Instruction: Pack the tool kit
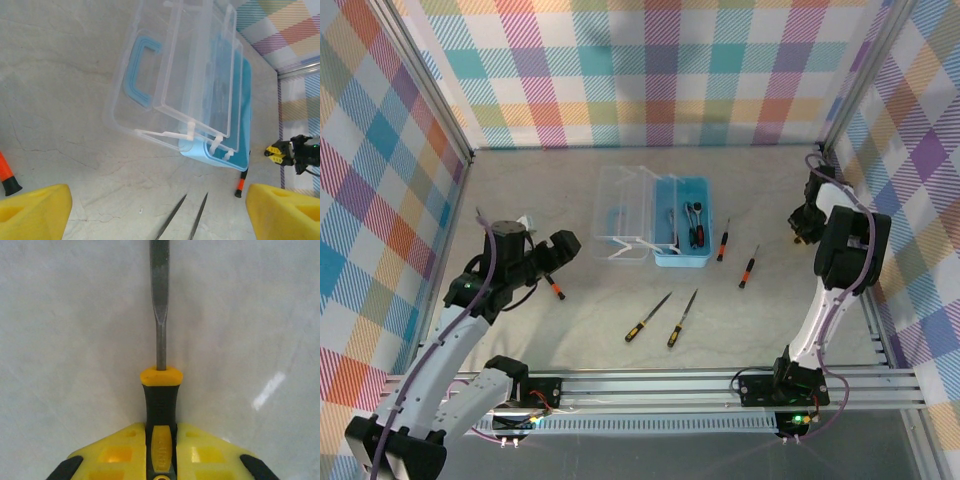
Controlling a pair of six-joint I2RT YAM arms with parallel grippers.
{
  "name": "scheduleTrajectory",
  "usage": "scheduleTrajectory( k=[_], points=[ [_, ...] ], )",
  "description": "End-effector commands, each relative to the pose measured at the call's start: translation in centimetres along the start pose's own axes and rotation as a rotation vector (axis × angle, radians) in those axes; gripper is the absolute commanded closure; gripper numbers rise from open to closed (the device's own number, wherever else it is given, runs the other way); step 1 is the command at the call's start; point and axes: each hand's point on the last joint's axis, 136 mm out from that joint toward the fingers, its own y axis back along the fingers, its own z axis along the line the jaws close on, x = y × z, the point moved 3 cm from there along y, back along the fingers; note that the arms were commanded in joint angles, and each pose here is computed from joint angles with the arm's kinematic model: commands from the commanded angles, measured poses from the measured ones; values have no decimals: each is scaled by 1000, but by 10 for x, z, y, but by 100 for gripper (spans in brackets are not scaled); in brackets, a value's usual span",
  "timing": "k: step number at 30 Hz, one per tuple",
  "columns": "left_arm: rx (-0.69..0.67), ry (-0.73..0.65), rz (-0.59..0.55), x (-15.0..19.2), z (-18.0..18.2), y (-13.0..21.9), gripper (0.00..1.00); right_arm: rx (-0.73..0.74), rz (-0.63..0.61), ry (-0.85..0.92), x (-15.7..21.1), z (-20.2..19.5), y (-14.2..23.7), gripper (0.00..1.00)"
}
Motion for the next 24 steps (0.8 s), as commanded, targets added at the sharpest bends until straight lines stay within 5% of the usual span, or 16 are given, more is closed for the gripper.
scheduleTrajectory(
  k=[1, 15, 24],
  points=[
    [28, -17, -19, -3, -9, 17, 11, -3, 86, 54, 37, -10, 7, 88],
    [-16, 23, 22, 23, 13, 41, 12, -236, 6, 338, 115, -6, 86, 89],
    [-57, 96, 47, 35, 30, 32, 11, -441, -75, 674, 196, 40, 169, 89]
  ],
)
